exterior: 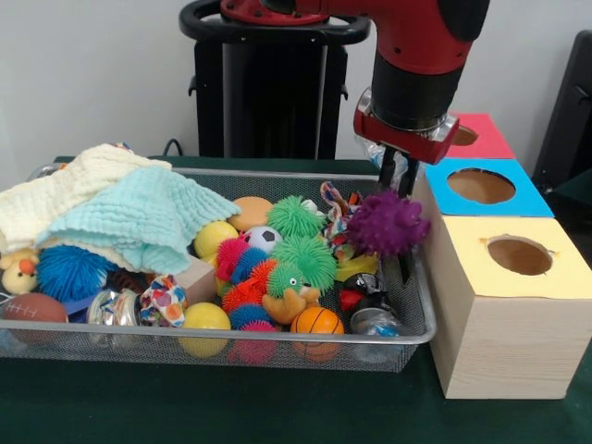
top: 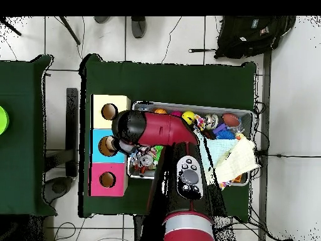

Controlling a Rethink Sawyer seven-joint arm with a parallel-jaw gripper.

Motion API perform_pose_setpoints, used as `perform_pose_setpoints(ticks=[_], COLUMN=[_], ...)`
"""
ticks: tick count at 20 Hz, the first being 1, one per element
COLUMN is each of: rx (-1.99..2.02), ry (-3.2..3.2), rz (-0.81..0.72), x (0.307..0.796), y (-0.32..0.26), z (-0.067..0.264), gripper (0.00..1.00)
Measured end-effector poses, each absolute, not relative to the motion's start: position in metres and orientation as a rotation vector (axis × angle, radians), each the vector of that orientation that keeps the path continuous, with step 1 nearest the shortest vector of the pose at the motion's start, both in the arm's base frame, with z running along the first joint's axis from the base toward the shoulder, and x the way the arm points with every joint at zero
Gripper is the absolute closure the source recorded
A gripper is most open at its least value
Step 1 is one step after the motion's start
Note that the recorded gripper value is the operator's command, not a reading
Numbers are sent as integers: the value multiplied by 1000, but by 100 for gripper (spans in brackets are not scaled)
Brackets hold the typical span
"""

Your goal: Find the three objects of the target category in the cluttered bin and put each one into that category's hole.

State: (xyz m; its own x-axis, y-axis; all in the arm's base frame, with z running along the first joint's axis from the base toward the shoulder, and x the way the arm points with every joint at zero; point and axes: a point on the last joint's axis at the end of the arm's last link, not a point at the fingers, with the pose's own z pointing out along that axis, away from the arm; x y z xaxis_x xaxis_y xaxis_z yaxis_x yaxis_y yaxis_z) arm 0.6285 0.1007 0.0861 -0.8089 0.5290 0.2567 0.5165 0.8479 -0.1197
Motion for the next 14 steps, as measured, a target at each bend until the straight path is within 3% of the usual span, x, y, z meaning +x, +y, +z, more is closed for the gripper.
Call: perform_pose_setpoints(ticks=[14], rx=[-795], ry=[-2742], rz=[67], x=[634], y=[99], z=[110], gripper=[100])
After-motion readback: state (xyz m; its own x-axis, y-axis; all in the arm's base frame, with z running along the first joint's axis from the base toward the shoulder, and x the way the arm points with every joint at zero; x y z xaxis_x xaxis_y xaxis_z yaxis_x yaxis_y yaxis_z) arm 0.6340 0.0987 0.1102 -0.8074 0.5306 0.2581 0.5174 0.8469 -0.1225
